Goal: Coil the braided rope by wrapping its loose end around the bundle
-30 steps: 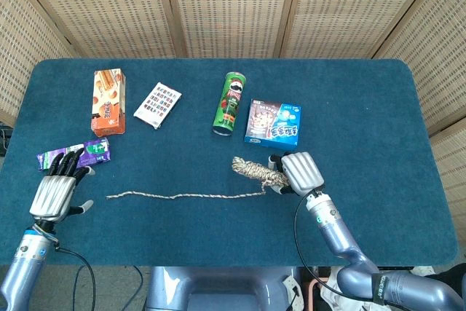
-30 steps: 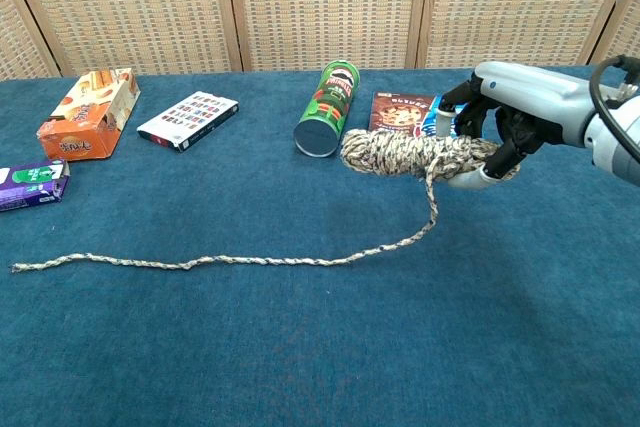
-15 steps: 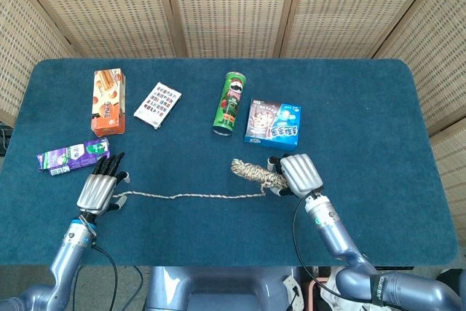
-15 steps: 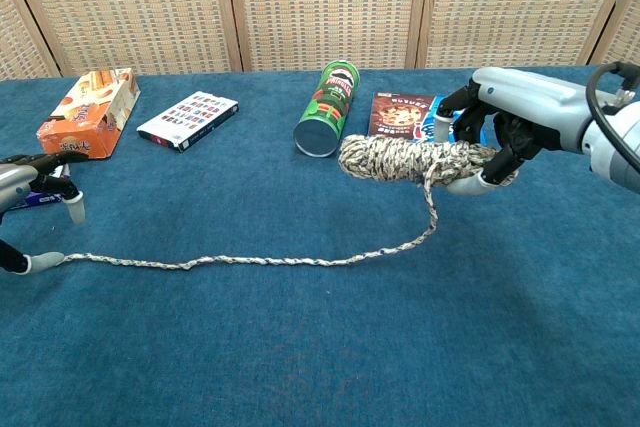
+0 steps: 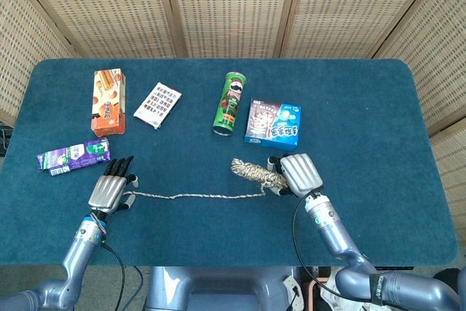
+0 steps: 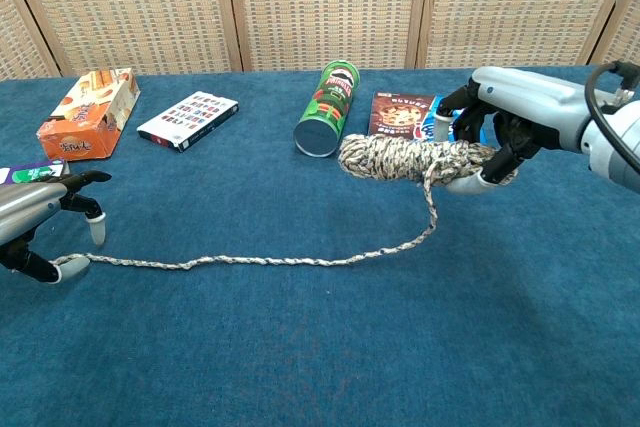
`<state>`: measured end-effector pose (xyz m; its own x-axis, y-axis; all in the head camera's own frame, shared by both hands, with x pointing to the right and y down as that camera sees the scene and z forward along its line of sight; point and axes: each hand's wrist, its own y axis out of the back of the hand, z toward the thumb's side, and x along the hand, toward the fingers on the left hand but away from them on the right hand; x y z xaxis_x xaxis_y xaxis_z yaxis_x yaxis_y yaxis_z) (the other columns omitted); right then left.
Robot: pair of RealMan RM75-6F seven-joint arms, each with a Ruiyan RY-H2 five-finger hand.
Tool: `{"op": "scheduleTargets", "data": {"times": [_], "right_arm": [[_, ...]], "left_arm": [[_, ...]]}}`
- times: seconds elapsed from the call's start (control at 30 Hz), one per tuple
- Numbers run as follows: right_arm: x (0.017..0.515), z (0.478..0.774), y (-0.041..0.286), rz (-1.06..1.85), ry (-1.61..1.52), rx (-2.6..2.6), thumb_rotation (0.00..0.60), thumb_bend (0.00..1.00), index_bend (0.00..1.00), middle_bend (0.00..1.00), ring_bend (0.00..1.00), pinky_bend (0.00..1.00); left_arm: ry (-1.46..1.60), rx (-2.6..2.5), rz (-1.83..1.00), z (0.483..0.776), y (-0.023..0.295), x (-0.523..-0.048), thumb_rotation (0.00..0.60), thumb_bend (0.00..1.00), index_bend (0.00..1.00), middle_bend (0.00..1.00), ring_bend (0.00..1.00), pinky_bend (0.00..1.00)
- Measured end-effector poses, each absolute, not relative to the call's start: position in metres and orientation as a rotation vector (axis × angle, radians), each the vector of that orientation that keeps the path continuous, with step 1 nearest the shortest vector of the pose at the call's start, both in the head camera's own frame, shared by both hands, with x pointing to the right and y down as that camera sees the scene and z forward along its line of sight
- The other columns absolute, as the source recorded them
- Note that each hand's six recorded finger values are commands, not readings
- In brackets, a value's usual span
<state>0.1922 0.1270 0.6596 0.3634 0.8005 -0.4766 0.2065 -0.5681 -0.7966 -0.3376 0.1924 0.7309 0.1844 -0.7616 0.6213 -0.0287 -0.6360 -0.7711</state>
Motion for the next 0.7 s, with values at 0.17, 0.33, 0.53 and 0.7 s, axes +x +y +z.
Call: {"op": "scheduleTargets", "data": {"times": [0.17, 0.33, 0.53, 0.7], "right_arm": [[0.1917, 0.6589, 0.1271, 1.195, -0.87, -1.99, 0.6, 0.51, 0.66, 0.68, 0.49, 0.69], [0.1911, 0.6583, 0.127, 1.192, -0.871, -1.991, 0.6, 0.51, 0.66, 0.68, 0.49, 0.69], [0.1921, 0.6576, 0.1265, 1.192, -0.874, -1.99, 0.6, 0.51, 0.66, 0.68, 0.49, 0.69], [0.1936, 0.6573, 0.126, 1.194, -0.874, -1.989, 0.6, 0.51, 0.66, 0.68, 0.49, 0.69]], "left_arm": [[0.722, -1.839, -1.522, 0.7339, 0.1927, -0.3375, 0.6, 0.38, 0.47, 0.0, 0.0, 0.0], [0.724, -1.836, -1.518, 0.7356, 0.1938, -0.3339, 0.6, 0.38, 0.52, 0.0, 0.0, 0.0], [0.714, -1.833, -1.522, 0.7389, 0.1955, -0.3315, 0.6, 0.4, 0.53, 0.0, 0.0, 0.0], [0.707, -1.826, -1.525, 0.7409, 0.1959, -0.3304, 0.6, 0.44, 0.57, 0.0, 0.0, 0.0]]}}
